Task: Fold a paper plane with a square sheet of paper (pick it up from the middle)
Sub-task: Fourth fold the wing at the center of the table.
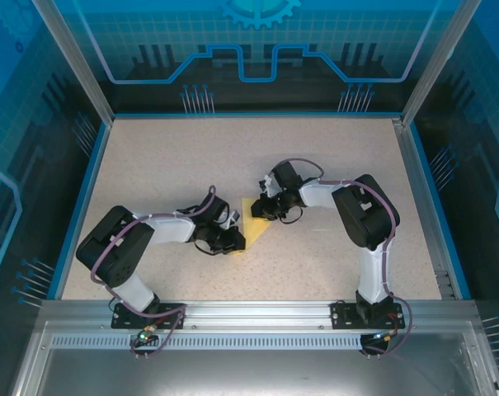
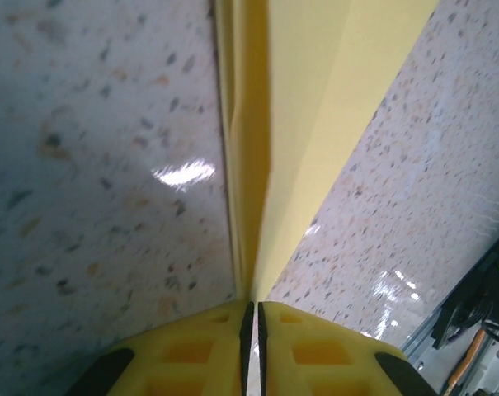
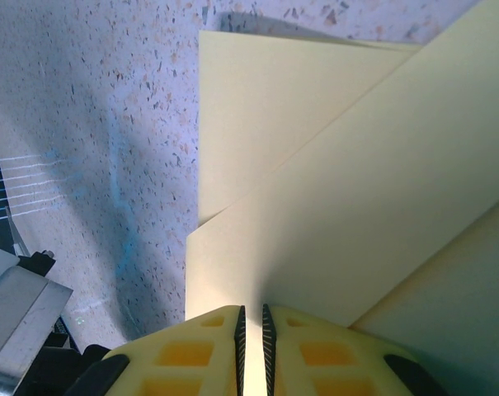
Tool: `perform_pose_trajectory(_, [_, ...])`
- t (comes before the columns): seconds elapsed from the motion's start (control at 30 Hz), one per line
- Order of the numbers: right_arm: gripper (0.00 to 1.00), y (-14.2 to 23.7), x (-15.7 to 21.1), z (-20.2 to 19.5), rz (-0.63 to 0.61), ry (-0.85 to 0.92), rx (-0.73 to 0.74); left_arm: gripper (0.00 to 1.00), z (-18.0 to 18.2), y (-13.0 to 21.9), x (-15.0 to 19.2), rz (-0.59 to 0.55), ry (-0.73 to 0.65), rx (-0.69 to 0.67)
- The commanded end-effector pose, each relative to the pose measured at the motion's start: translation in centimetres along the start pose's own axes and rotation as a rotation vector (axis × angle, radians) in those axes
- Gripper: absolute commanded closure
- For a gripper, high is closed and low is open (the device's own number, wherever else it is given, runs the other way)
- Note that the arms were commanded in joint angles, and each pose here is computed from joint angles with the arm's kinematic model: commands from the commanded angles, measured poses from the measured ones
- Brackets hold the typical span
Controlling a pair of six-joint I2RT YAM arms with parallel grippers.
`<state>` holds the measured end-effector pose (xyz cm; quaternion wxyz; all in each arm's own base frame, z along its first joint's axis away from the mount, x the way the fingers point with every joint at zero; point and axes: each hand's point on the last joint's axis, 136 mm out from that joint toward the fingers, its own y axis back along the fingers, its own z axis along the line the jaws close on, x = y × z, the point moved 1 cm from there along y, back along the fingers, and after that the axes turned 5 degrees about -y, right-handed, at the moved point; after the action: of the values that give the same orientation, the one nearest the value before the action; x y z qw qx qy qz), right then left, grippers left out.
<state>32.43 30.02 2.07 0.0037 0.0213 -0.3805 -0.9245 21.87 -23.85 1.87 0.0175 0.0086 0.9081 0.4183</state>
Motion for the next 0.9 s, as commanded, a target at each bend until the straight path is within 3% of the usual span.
perform_pose_trajectory(0.0, [0.83,-1.7,1.9,-4.3,0.051,-0.063,0.128,0.87,3.3,0.6,3.4,0.087,0.07,-0.132])
perform_pose_trajectory(0.37, [0.83,-1.7,1.9,-4.0,0.05,-0.063,0.126,0.81,-2.6,5.3,-1.6,-0.184,-0.028,-0.001])
perform_pose_trajectory(0.57, [0.83,-1.7,1.8,-4.0,0.049,-0.063,0.128,0.81,-5.4,3.6,-4.6,-0.172,-0.037,0.114])
perform_pose_trajectory(0.87, [0.82,-1.9,1.9,-4.1,0.055,-0.067,0.128,0.8,-3.8,0.1,-6.0,-0.116,-0.011,0.08])
